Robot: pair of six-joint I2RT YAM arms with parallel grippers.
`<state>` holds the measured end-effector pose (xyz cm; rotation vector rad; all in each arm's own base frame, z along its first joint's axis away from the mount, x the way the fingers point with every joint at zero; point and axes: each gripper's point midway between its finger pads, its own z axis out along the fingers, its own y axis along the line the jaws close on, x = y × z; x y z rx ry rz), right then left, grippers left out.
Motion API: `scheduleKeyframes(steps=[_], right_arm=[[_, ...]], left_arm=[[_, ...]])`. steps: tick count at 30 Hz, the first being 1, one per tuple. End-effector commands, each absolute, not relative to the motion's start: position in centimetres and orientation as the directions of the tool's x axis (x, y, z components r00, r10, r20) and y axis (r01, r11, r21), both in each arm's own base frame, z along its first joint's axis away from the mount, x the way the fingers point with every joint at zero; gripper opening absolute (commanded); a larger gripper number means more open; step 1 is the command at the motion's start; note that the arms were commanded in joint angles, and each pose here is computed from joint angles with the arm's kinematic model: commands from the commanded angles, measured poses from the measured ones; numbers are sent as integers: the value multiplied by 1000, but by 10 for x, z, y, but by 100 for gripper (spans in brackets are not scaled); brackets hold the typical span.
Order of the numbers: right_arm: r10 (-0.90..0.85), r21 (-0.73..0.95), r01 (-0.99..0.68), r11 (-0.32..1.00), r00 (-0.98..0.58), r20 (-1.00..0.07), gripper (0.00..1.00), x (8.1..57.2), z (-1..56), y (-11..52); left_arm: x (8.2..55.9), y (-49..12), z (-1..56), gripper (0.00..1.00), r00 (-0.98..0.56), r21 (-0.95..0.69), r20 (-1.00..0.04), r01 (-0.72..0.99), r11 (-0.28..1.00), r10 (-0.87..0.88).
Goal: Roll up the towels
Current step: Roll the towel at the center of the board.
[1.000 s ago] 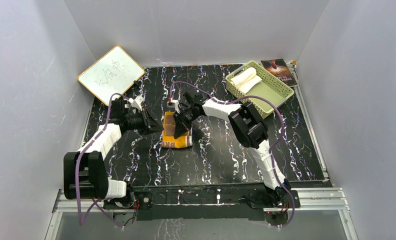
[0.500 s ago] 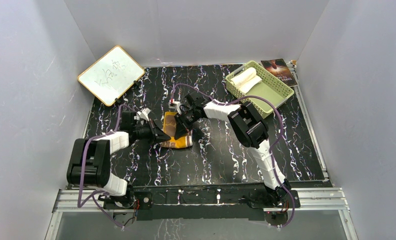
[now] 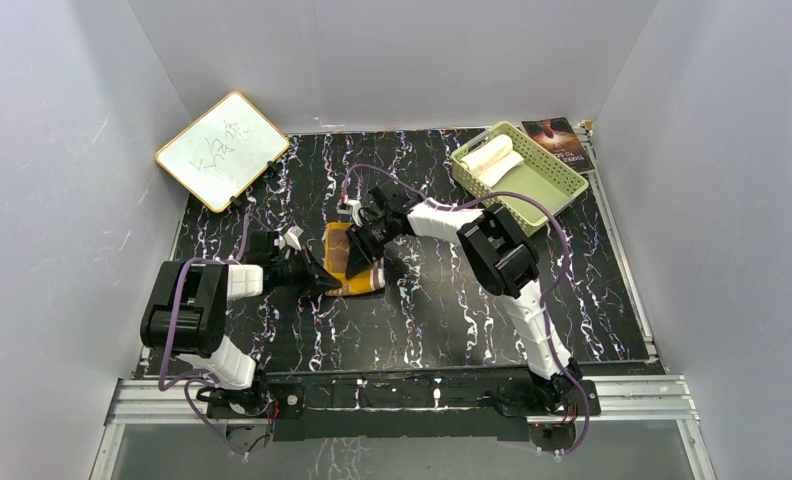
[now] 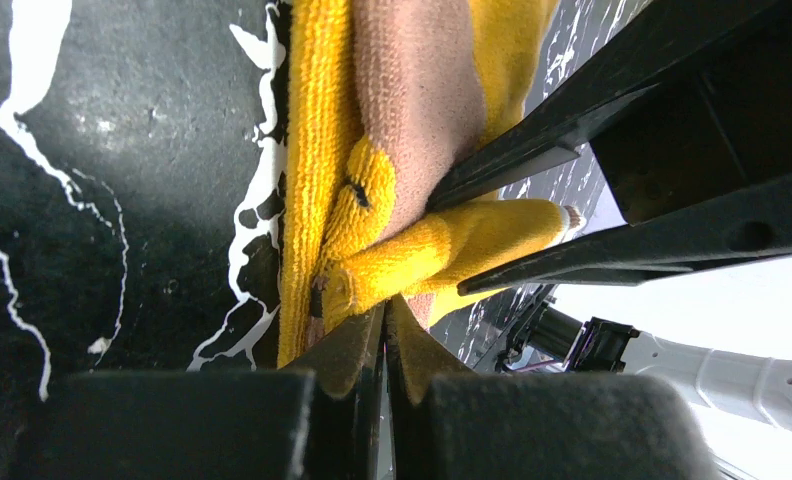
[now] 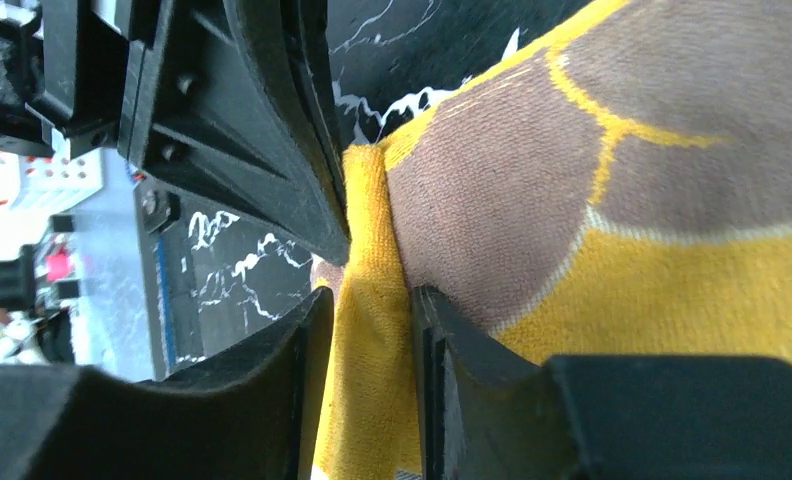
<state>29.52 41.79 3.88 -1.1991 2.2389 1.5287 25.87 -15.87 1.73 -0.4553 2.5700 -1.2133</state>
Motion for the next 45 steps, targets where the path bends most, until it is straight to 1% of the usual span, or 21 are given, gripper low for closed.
scheduleKeyframes(steps=[1,5,6,7,8,9,10,13,15,23,28,33,37,43,45], right_arm=[[-446,527,-809,259,-584,-678,38,339,61,421],[-394,418,-846,332,-527,-753,41,370,98,423],[-374,394,-852,344,-510,-775,41,376,109,422],[-349,378,-856,353,-496,-795,38,381,121,422],[-333,364,-863,350,-477,-813,28,384,132,423],[-327,360,-871,335,-466,-822,5,382,141,423],[-331,369,-872,322,-469,-819,0,379,146,424],[-370,437,-875,207,-483,-793,0,354,148,426],[-401,477,-864,160,-498,-768,0,338,139,425],[-496,608,-793,29,-540,-680,0,301,97,420],[-528,657,-754,-8,-555,-643,0,289,74,416],[-550,700,-714,10,-588,-593,0,279,46,403],[-541,730,-680,62,-638,-548,0,278,28,380],[-494,721,-667,187,-698,-518,0,288,14,340],[-461,694,-670,262,-719,-520,0,302,14,329]], left_arm=[[250,-137,-22,0,-903,-664,-103,-249,705,-417],[247,-136,-24,0,-905,-655,-100,-253,712,-413],[247,-136,-24,0,-906,-654,-100,-252,713,-411],[247,-136,-23,0,-907,-654,-100,-250,714,-410],[248,-136,-23,0,-908,-655,-98,-250,714,-408],[248,-136,-22,0,-908,-656,-99,-248,713,-407],[249,-136,-21,0,-908,-656,-101,-246,713,-406],[248,-136,-22,0,-909,-654,-99,-247,715,-405],[248,-136,-22,0,-910,-653,-96,-248,716,-403],[246,-136,-26,0,-912,-647,-86,-255,719,-400],[246,-134,-26,0,-914,-639,-88,-253,726,-396],[245,-135,-28,0,-914,-637,-78,-261,725,-397],[242,-134,-31,0,-913,-634,-65,-274,723,-402],[240,-135,-32,0,-913,-633,-55,-280,721,-404],[239,-135,-32,0,-914,-634,-55,-279,721,-402]])
